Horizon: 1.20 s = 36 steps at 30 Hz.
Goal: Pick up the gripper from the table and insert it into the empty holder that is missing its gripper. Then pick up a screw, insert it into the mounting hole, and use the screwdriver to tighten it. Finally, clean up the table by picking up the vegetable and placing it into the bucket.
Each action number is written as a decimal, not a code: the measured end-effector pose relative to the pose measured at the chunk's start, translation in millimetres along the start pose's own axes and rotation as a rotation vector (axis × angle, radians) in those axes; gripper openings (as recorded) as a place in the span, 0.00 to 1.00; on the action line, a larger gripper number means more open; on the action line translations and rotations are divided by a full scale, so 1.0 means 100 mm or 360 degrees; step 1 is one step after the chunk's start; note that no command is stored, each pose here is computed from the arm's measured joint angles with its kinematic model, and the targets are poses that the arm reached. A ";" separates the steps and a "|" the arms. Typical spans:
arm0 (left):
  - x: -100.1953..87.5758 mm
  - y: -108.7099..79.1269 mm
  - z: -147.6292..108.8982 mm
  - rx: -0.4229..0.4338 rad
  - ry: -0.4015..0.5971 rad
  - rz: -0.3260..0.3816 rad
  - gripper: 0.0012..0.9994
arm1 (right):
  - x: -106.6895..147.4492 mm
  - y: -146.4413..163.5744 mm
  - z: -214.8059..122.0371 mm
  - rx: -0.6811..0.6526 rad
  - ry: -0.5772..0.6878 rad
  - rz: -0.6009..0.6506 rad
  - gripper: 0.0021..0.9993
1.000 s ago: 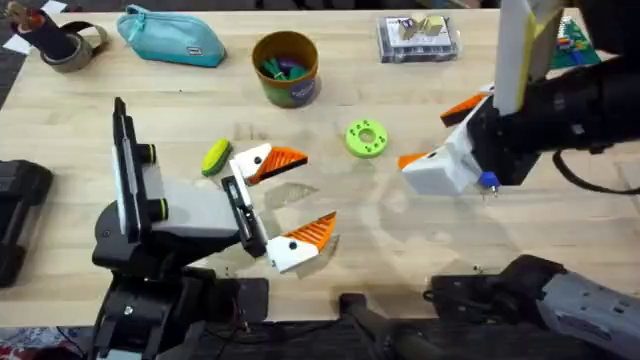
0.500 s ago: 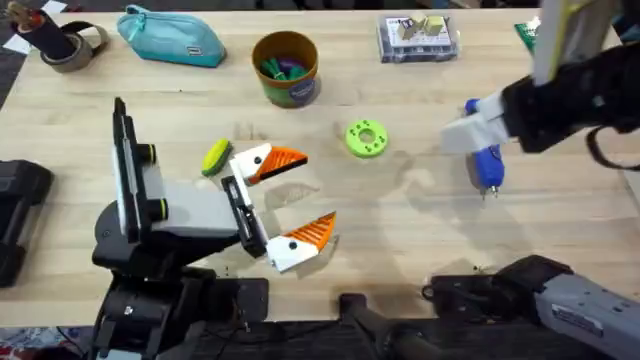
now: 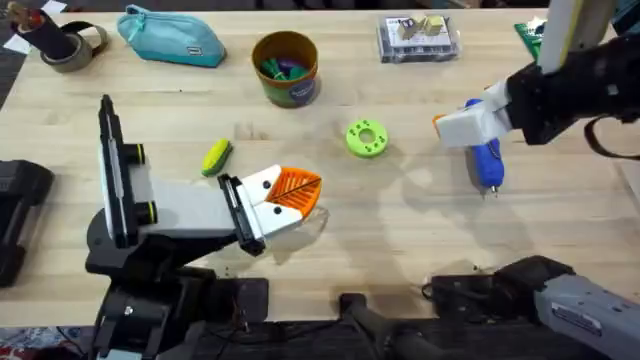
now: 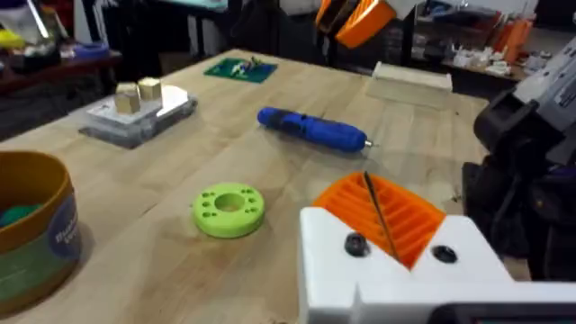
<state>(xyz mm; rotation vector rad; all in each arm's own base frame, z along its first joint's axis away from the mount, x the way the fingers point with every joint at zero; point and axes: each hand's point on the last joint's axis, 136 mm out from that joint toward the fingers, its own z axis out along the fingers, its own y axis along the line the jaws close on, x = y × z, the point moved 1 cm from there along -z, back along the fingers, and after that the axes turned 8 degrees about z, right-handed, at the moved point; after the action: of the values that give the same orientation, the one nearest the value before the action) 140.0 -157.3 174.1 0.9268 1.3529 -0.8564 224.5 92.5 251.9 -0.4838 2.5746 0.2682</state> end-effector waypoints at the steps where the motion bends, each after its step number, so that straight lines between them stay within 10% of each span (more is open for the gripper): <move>1: 0.00 0.00 0.00 0.0000 0.0000 -0.0006 0.01 | 0.00 0.00 0.00 -0.0004 0.0000 -0.0005 0.97; 36: 0.13 0.00 0.00 -0.0003 0.0069 -0.0111 0.01 | 0.06 -1.32 0.32 0.0441 0.0162 0.0555 0.97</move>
<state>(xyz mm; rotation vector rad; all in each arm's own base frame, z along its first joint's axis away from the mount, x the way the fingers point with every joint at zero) 140.0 -157.0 161.0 0.9056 1.4301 -0.8924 284.7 -21.2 208.2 0.0555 2.7290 0.0018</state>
